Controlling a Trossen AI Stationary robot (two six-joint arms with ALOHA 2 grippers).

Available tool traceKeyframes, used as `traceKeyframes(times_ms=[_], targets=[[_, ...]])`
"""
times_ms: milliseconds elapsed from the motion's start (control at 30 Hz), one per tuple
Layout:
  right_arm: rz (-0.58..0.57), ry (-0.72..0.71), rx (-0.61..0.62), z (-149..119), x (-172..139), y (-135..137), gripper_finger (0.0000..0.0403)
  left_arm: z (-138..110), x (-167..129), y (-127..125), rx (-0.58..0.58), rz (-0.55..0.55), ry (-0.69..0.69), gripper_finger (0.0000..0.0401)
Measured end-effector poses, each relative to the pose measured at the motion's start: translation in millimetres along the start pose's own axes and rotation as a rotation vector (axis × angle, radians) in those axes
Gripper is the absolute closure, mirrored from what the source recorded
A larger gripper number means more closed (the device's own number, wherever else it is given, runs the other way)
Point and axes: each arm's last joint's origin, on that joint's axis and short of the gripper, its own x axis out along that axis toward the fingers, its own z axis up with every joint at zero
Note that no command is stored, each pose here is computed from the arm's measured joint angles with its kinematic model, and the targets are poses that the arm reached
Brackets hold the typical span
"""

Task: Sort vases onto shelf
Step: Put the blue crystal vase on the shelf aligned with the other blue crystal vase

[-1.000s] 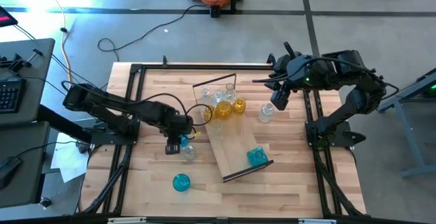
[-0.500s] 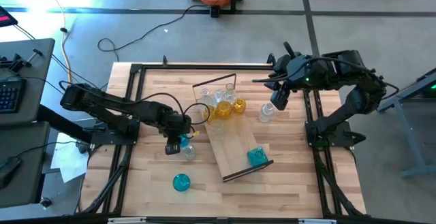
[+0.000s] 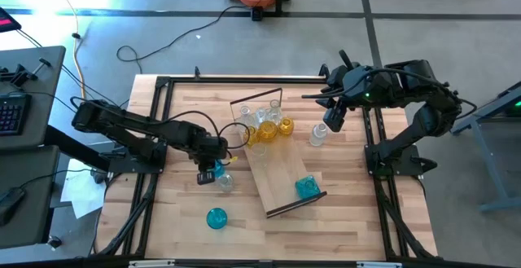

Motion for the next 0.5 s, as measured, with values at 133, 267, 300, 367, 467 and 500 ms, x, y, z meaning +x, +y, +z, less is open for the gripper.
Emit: traceKeyframes(times_ms=[133,267,300,367,467,500], targets=[[0.0,0.0,-0.001,0,0,0,0.0258,-3,-4,1,-0.018,0.002,0.004,0.0385],[0.0,0.0,-0.003,0,0,0,0.0258,-10,-13,3,-0.03,0.021,0.034,0.0391],[0.0,0.0,-0.004,0,0,0,0.0258,-11,-17,3,-0.035,0.025,0.037,0.0391],[0.0,0.001,-0.005,0,0,0,0.0258,-9,-29,2,-0.045,0.039,0.008,0.039],[0.0,0.001,-0.011,0,0,0,0.0258,-11,-39,3,-0.053,0.051,0.012,0.039],[0.0,0.0,-0.011,0,0,0,0.0258,-12,-42,3,-0.061,0.051,0.013,0.039]])
